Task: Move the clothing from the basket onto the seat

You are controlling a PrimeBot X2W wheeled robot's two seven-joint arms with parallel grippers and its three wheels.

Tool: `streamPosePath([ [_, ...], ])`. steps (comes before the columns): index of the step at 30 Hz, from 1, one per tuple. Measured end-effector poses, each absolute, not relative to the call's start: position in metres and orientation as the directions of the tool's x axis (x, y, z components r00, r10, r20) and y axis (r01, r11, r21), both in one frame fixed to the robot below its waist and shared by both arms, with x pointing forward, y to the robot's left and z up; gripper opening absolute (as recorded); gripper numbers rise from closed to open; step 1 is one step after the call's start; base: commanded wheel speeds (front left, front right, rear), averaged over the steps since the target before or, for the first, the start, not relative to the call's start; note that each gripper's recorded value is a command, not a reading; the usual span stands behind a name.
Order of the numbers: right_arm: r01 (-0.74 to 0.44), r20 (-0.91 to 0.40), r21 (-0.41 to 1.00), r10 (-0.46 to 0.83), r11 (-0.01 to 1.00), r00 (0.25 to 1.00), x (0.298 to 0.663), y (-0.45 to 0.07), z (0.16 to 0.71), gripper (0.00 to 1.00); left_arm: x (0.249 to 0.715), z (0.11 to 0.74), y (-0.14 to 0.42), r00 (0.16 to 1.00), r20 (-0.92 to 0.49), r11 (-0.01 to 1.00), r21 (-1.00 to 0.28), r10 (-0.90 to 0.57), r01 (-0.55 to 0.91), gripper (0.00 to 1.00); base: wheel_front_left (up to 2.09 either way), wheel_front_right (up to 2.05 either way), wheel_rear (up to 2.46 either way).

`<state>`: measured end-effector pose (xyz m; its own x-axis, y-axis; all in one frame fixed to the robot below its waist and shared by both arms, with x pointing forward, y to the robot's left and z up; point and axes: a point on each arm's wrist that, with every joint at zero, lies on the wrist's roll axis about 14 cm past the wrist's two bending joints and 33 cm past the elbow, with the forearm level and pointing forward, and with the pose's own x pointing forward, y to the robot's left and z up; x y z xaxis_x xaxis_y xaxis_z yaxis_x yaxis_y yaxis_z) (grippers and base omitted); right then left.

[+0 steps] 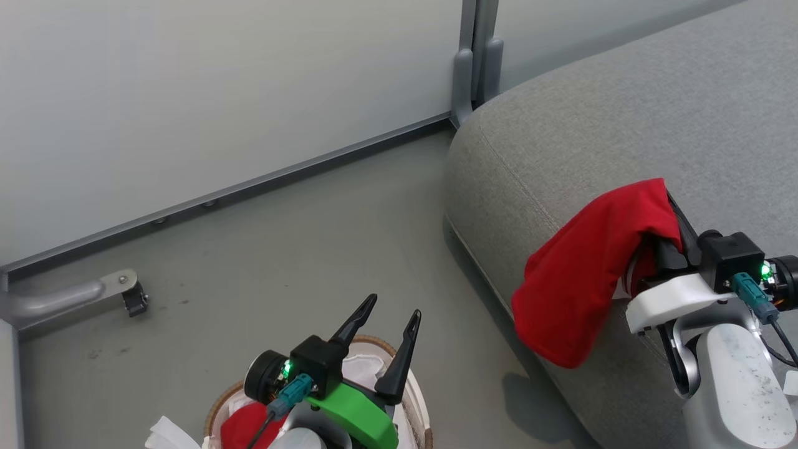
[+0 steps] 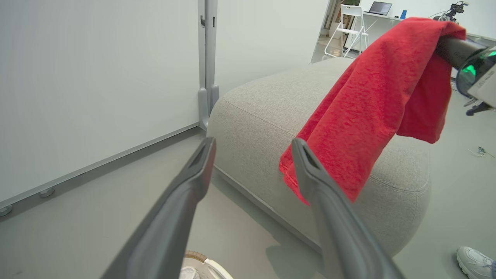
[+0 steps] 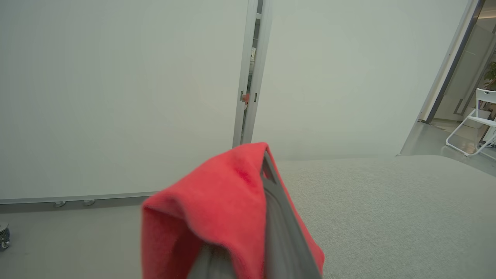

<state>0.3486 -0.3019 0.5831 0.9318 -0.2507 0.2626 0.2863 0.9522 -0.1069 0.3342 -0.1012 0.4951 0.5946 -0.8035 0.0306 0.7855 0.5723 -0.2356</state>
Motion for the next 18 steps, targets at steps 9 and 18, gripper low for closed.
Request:
streamPosePath([
  [9, 0.341, 0.221, -0.132, -0.308, 0.931, 0.925, 0.354, -0.323, 0.571, 0.0, 0.342, 0.473, -0.112, 0.557, -0.008, 0.539, -0.266, -0.83, 0.799, 1.0, 0.0, 0.0, 0.0],
  [18, 0.374, 0.286, -0.252, -0.3, 0.893, 0.91, 0.409, -0.349, 0.61, 0.0, 0.364, 0.458, -0.106, 0.569, -0.025, 0.553, -0.273, -0.822, 0.787, 1.0, 0.0, 0.0, 0.0],
])
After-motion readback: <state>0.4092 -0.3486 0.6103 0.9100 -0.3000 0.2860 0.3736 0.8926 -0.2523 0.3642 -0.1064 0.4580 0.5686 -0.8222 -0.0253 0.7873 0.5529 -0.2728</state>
